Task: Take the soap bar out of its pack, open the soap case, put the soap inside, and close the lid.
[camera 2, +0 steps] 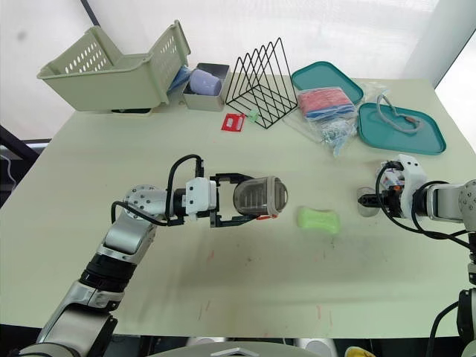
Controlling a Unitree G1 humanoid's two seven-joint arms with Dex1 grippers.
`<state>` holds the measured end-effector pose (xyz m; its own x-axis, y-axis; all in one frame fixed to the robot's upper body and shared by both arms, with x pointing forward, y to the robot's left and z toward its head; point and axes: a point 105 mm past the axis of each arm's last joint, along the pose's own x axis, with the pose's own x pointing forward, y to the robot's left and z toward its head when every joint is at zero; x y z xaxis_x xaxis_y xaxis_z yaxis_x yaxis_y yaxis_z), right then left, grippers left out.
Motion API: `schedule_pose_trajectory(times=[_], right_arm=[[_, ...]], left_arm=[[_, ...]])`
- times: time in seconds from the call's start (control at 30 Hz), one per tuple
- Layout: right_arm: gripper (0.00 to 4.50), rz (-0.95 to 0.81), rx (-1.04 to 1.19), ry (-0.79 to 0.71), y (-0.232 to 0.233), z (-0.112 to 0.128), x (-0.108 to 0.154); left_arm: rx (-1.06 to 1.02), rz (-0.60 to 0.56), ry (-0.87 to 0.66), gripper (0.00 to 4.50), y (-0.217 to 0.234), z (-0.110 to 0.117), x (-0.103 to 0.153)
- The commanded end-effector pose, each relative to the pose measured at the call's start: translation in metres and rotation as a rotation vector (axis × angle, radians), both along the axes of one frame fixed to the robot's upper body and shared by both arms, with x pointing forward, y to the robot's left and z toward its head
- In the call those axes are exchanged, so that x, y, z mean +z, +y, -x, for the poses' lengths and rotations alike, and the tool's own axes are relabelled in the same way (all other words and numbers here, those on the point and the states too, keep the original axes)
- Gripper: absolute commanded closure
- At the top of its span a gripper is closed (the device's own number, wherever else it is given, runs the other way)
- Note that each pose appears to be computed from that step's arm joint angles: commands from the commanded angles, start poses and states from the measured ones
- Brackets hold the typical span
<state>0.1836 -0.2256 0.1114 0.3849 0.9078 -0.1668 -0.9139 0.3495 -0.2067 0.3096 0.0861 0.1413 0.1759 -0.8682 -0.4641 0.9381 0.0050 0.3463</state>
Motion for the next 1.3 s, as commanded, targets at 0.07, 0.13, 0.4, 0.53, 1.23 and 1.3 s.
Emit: schedule_pose_trajectory(times=[0.07, 0.13, 0.4, 0.53, 1.23, 1.3], right_arm=[[0.09, -0.011, -0.006, -0.024, 0.003, 0.002, -0.005], [0.09, -0.015, -0.016, -0.028, 0.003, 0.0, -0.006], [0.09, -0.014, -0.039, -0.034, 0.004, -0.004, -0.007], [0.09, -0.014, -0.05, -0.037, 0.005, -0.006, -0.007], [0.09, -0.028, -0.057, -0.041, 0.008, -0.012, -0.007], [0.09, -0.027, -0.057, -0.042, 0.008, -0.013, -0.007]], left_arm=[[-0.048, -0.162, -0.085, 1.05, -0.01, -0.004, 0.009], [-0.062, -0.233, -0.107, 1.05, -0.012, -0.005, 0.006], [-0.094, -0.369, -0.089, 1.05, -0.023, -0.007, 0.0], [-0.09, -0.412, -0.08, 1.05, -0.025, -0.01, 0.001], [-0.057, -0.457, -0.024, 1.05, -0.022, -0.008, 0.01], [-0.047, -0.455, -0.016, 1.05, -0.02, -0.009, 0.009]])
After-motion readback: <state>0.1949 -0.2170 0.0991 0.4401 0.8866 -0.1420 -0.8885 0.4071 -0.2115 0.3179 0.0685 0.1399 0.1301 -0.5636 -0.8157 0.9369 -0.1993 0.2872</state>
